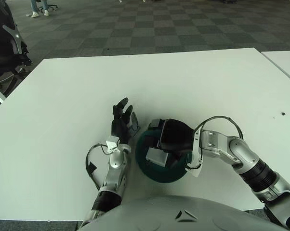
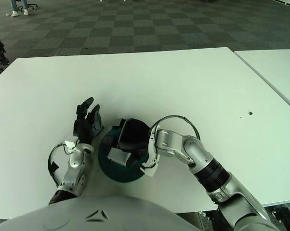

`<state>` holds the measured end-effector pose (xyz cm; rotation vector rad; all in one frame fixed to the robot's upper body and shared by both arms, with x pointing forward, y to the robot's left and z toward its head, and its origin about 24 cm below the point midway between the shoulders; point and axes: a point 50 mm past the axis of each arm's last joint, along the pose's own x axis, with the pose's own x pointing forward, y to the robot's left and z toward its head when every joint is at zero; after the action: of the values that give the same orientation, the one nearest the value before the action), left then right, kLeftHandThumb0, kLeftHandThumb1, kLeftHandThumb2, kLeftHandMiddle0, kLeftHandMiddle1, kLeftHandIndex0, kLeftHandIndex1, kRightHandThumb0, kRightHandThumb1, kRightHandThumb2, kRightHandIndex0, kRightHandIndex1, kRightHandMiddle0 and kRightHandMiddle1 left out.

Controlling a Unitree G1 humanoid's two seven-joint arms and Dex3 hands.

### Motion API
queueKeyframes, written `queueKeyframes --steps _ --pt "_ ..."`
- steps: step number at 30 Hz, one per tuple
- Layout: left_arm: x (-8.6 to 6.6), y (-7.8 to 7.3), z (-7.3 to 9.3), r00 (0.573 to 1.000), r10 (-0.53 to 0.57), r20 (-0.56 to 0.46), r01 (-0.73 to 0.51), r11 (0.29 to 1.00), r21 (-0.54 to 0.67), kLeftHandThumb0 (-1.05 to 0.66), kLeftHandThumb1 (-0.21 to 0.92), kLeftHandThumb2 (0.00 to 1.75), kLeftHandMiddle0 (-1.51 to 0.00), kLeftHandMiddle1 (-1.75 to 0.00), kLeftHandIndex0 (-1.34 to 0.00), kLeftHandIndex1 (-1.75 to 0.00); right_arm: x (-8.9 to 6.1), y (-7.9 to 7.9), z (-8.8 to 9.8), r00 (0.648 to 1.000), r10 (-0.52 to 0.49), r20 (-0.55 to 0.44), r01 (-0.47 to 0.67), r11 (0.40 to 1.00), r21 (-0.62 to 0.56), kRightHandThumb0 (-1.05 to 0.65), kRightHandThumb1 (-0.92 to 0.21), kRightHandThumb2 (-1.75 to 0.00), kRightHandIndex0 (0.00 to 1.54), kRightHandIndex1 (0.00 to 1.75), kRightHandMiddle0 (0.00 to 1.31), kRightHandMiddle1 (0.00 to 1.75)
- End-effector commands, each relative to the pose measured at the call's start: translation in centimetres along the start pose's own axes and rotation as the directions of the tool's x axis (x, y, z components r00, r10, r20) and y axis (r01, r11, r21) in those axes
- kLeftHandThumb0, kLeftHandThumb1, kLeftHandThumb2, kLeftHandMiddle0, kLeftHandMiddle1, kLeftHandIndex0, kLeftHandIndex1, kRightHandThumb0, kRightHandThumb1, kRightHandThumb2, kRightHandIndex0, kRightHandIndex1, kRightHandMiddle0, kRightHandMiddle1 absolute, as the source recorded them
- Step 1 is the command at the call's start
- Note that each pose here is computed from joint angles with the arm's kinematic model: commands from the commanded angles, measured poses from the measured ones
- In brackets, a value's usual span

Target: Put the charger into the plate.

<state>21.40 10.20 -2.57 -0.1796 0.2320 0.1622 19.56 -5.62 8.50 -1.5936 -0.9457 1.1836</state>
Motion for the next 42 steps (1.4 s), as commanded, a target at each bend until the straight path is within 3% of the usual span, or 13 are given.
queueKeyframes --steps 1,2,4,5,6,8,15,20,24,29,36,39,42 --pt "1.4 -2.2 0.5 0.995 0.058 -0.078 -0.045 0.987 0.154 -0.57 0.92 1.04 -0.21 -0.07 0.00 -0.44 -0.2 -1.0 -0.6 0.998 -0.027 -0.054 0.026 0.999 -0.024 -0.89 -0.92 -1.05 0.22 0.03 0.00 0.49" --pt "1.5 -2.1 0.5 0.996 0.053 -0.071 -0.033 0.964 0.265 -0.54 0.92 1.06 -0.19 -0.06 0.00 -0.44 -0.2 -1.0 -0.6 0.997 -0.037 -0.066 0.036 0.999 -0.015 -0.90 -0.92 -1.06 0.21 0.03 0.00 0.47" --pt "-0.6 0.1 -1.3 0.999 -0.005 -0.051 0.035 0.792 0.609 -0.57 0.92 1.04 -0.12 -0.03 0.00 -0.33 -0.3 -0.8 -0.7 0.993 -0.072 -0.099 0.073 0.997 0.014 -0.92 -0.92 -1.06 0.19 0.02 0.00 0.44" --pt "-3.0 1.3 -2.2 0.994 -0.029 -0.101 0.069 0.907 0.414 -0.60 0.92 1.02 -0.08 -0.02 0.00 -0.26 -0.3 -0.7 -0.6 0.987 -0.099 -0.128 0.103 0.994 0.031 -0.92 -0.92 -1.07 0.18 0.01 0.00 0.43" --pt "-4.6 2.3 -2.4 0.994 -0.026 -0.103 0.051 0.967 0.249 -0.69 0.92 0.97 -0.05 -0.01 0.00 -0.22 -0.4 -0.7 -0.6 0.982 -0.116 -0.149 0.124 0.991 0.041 -0.93 -0.92 -1.06 0.17 0.01 0.00 0.42" --pt "-5.8 3.2 -2.3 0.996 0.020 -0.082 -0.015 0.998 0.059 -0.77 0.92 0.93 -0.02 -0.01 0.00 -0.18 -0.5 -0.6 -0.6 0.973 -0.140 -0.182 0.152 0.987 0.053 -0.94 -0.92 -1.06 0.15 0.00 0.00 0.40" --pt "-4.6 1.3 -3.3 0.983 0.108 -0.151 -0.101 0.994 0.050 -0.80 0.92 0.98 -0.04 -0.01 0.00 -0.23 -1.5 -1.3 -0.5 0.938 -0.187 -0.293 0.219 0.972 0.082 -0.97 -0.92 -1.06 0.10 0.00 0.00 0.33" --pt "-4.1 0.8 -3.7 0.975 0.144 -0.171 -0.143 0.990 0.018 -0.77 0.92 0.96 -0.16 -0.05 0.00 -0.42 -2.2 -1.3 -0.9 0.903 -0.224 -0.366 0.292 0.946 0.140 -0.97 -0.92 -1.04 0.12 0.01 0.00 0.37" --pt "-3.5 1.2 -4.9 0.967 0.160 -0.199 -0.164 0.987 -0.001 -0.77 0.92 0.92 -0.26 -0.08 0.00 -0.62 -3.2 -0.4 -3.0 0.820 -0.277 -0.501 0.466 0.832 0.302 -0.98 -0.92 -1.02 0.15 0.02 0.00 0.42" --pt "-3.6 2.1 -6.2 0.964 0.134 -0.231 -0.144 0.989 -0.025 -0.77 0.92 0.89 -0.32 -0.09 0.00 -0.78 -3.5 -0.6 -3.6 0.754 -0.308 -0.580 0.588 0.710 0.388 -1.00 -0.92 -1.01 0.18 0.03 0.00 0.48" --pt "-4.0 2.5 -6.2 0.973 0.103 -0.206 -0.114 0.992 -0.045 -0.79 0.92 0.88 -0.37 -0.11 0.00 -0.83 -5.3 -1.7 -5.3 0.622 -0.308 -0.720 0.771 0.400 0.495 -0.97 -0.92 -0.95 0.22 0.04 0.00 0.51" --pt "-4.1 2.6 -6.2 0.976 0.091 -0.197 -0.103 0.994 -0.047 -0.81 0.92 0.88 -0.39 -0.11 0.00 -0.87 -5.5 -1.8 -5.4 0.588 -0.294 -0.753 0.806 0.297 0.513 -0.95 -0.92 -0.93 0.25 0.05 0.00 0.50" --pt "-4.1 2.8 -6.1 0.981 0.061 -0.184 -0.073 0.995 -0.062 -0.84 0.92 0.90 -0.42 -0.12 0.00 -0.93 -5.9 -0.4 -6.4 0.549 -0.247 -0.799 0.835 0.116 0.538 -0.90 -0.92 -0.90 0.29 0.06 0.00 0.53"
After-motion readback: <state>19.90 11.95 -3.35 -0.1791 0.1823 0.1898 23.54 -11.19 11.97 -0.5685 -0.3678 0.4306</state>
